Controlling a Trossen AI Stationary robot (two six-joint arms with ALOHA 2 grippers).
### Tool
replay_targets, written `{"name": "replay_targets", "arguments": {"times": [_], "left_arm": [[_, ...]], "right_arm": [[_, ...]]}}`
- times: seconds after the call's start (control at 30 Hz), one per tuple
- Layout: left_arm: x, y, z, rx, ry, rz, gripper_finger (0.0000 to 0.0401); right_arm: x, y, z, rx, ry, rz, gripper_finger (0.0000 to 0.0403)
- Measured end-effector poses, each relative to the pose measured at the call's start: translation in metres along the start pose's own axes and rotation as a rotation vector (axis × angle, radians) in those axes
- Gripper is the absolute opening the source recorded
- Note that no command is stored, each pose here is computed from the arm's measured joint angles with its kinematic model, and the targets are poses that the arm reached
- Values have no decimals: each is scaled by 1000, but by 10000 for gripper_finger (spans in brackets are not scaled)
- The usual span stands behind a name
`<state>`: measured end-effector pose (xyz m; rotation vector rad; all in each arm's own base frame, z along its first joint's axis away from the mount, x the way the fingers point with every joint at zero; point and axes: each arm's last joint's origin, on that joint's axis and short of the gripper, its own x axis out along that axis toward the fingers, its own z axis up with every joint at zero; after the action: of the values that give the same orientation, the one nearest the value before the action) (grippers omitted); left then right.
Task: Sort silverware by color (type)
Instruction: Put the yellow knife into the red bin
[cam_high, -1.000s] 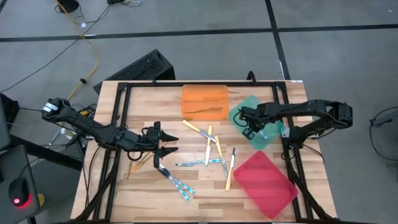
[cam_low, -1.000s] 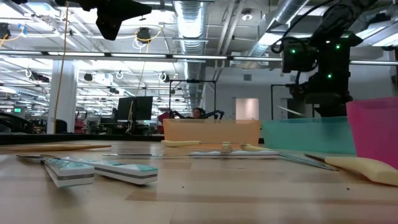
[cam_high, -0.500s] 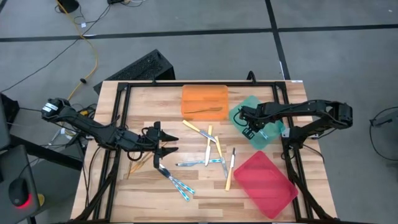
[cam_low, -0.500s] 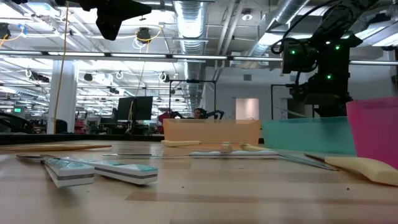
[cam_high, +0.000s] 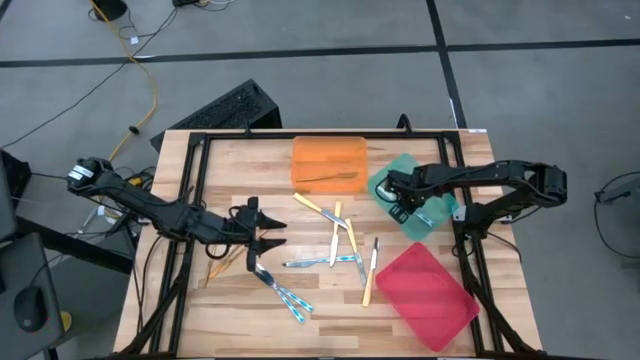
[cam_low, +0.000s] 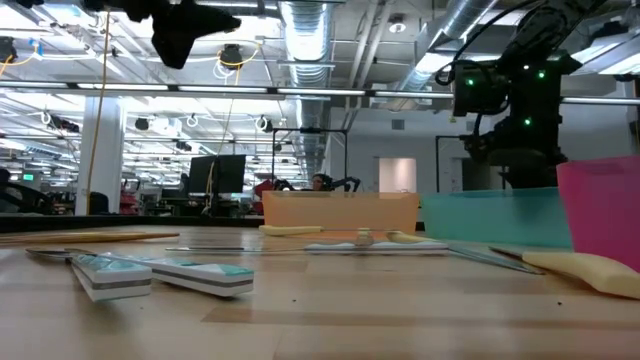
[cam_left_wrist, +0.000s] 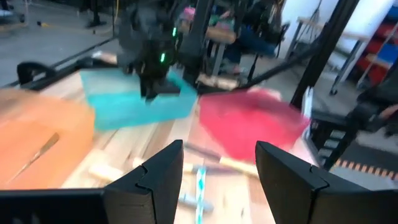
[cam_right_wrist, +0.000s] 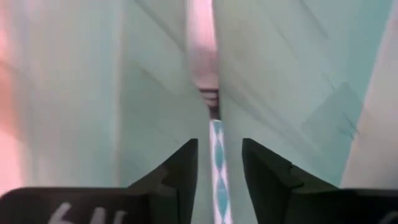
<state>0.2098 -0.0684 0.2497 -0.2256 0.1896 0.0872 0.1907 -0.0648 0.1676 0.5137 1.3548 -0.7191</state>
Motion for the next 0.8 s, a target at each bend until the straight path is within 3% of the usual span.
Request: {"name": "replay_targets", "arguments": {"times": [0.2,0.47,0.67,0.8], "left_arm": [[-1,6,-15,-24,147,61,183],[-8,17,-38,-39,340,224,183],[-14,15,-53,-10,251,329,183],[-18,13,-66,-19,202,320,183]], "right_arm": [[-27,13,16,-23,-67,50,167],[-84,36,35,-77,-192,138,163],[-136,57,38,-147,-306,237,163],[-167,72,33,-205,-375,312,162]]}}
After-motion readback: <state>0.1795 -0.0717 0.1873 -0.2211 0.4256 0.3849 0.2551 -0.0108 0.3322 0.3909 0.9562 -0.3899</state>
